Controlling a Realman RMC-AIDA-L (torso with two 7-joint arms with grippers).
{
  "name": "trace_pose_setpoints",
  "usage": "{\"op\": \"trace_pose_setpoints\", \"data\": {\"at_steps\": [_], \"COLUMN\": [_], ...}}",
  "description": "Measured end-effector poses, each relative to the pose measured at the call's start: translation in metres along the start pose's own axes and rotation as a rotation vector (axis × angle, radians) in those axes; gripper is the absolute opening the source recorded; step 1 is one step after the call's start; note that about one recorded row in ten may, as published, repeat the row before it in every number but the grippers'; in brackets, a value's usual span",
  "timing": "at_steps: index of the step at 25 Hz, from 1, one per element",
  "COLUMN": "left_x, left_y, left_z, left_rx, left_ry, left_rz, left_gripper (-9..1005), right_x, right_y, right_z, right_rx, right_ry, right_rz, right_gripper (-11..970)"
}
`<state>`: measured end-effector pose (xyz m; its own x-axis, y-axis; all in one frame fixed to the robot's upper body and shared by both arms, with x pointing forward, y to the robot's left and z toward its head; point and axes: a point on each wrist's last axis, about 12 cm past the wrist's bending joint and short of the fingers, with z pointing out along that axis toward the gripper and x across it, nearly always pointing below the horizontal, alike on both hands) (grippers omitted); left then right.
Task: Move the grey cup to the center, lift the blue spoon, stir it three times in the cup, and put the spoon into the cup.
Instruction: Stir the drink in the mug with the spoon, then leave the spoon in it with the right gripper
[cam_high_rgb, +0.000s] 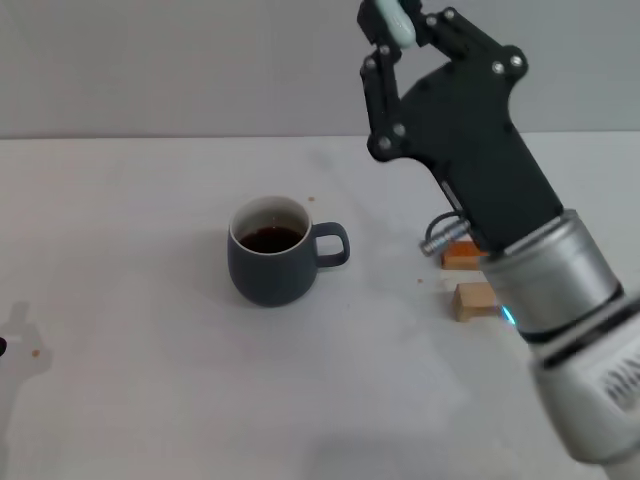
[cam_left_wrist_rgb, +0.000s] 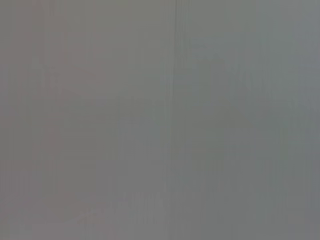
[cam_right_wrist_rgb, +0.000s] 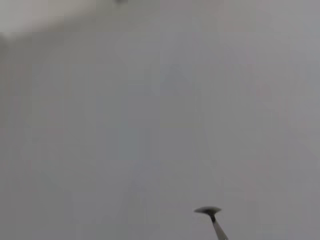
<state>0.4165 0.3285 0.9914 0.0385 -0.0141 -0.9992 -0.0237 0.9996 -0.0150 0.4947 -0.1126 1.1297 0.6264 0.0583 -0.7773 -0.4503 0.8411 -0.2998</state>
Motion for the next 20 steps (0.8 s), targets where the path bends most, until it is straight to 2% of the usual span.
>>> {"op": "trace_pose_setpoints", "data": {"at_steps": [5, 10, 11, 12, 15, 20], "left_x": [0.0, 0.0, 0.001, 0.001, 0.001, 0.001], "left_y": [-0.001, -0.001, -0.001, -0.002, -0.002, -0.002], "left_z": [0.0, 0.0, 0.0, 0.0, -0.001, -0.002], "left_rx": [0.0, -0.002, -0.002, -0.002, -0.005, -0.008], "left_ry": [0.0, 0.002, 0.002, 0.002, 0.003, 0.005], "left_rz": [-0.003, -0.002, -0.002, -0.004, -0.005, -0.007], "left_gripper": [-2, -2, -2, -2, -2, -2], "right_x": [-0.002, -0.009, -0.014, -0.014, -0.02, -0.031], "right_y": [-0.01, -0.018, -0.024, -0.024, -0.028, -0.033], "right_z": [-0.003, 0.01, 0.022, 0.022, 0.046, 0.077], "right_rx": [-0.014, -0.022, -0.035, -0.035, -0.094, -0.168], "right_ry": [-0.079, -0.061, -0.019, -0.019, 0.114, 0.306], "right_rz": [0.095, 0.101, 0.114, 0.114, 0.13, 0.097], "right_gripper": [163, 163, 162, 162, 162, 162]}}
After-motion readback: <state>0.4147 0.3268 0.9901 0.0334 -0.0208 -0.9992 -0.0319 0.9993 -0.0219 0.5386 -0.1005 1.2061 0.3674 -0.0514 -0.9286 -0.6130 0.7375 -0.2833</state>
